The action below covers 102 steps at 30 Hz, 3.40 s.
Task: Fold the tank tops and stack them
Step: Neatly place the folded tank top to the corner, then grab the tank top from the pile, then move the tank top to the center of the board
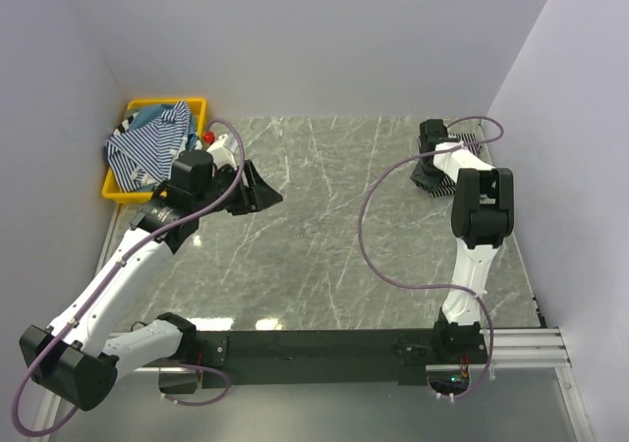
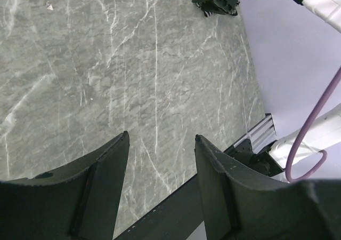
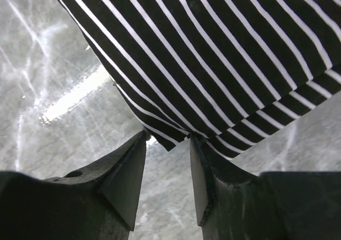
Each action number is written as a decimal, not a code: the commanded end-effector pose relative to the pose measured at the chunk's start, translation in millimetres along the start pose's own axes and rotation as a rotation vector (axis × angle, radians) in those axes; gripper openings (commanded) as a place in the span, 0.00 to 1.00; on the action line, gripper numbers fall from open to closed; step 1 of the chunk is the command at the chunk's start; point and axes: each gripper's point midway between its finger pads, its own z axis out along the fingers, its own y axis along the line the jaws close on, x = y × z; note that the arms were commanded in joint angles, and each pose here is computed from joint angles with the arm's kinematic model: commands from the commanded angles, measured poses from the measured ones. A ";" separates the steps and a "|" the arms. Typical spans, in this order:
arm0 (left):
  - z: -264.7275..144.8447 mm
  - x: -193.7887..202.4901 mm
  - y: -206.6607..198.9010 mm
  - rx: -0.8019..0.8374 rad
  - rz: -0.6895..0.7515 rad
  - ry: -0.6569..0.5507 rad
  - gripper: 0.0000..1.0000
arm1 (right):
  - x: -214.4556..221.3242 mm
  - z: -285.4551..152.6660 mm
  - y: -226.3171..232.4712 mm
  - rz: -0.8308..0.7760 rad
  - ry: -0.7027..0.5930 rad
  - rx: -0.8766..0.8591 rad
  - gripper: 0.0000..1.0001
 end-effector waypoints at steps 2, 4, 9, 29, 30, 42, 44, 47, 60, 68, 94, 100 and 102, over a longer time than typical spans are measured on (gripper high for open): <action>4.3 -8.6 1.6 0.012 -0.008 -0.030 0.58 | -40.2 -36.4 -5.1 0.021 -0.113 -0.042 0.50; 6.1 -12.2 5.7 -0.001 -0.018 -0.038 0.58 | -46.6 -55.0 -1.8 0.021 -0.139 -0.073 0.55; 5.5 -33.9 28.2 -0.115 -0.062 -0.111 0.58 | -59.8 -123.6 14.0 0.018 -0.253 -0.197 0.63; 1.8 -226.3 309.1 -0.873 -0.471 -0.535 0.60 | 103.2 -252.4 145.9 -0.290 -0.244 -0.739 0.68; 11.4 -234.0 324.6 -0.897 -0.476 -0.527 0.60 | 107.8 -250.1 148.0 -0.299 -0.233 -0.740 0.68; 42.5 -220.6 395.7 -1.021 -0.539 -0.476 0.59 | 121.6 -247.5 153.0 -0.340 -0.239 -0.748 0.68; 43.0 -220.0 398.2 -1.019 -0.539 -0.485 0.58 | 124.3 -244.6 152.9 -0.347 -0.231 -0.742 0.68; 44.7 -220.6 399.0 -1.014 -0.541 -0.489 0.49 | 126.1 -242.1 154.0 -0.346 -0.223 -0.745 0.68; 7.5 -278.5 359.2 -0.945 -0.483 -0.638 0.01 | 124.4 -243.6 156.8 -0.344 -0.224 -0.742 0.67; -57.8 -345.3 275.0 -0.833 -0.356 -0.843 0.01 | 117.6 -253.3 160.4 -0.346 -0.244 -0.749 0.67; -102.2 -293.8 -144.0 -0.083 0.057 -0.943 0.01 | 85.4 -332.5 137.1 -0.263 -0.415 -0.888 0.67; -23.6 -240.6 -135.6 -0.035 -0.029 -0.745 0.01 | 84.4 -334.1 105.9 -0.197 -0.461 -0.862 0.67; -7.5 -227.4 -134.3 -0.026 -0.032 -0.699 0.01 | 91.5 -323.8 98.7 -0.195 -0.452 -0.844 0.67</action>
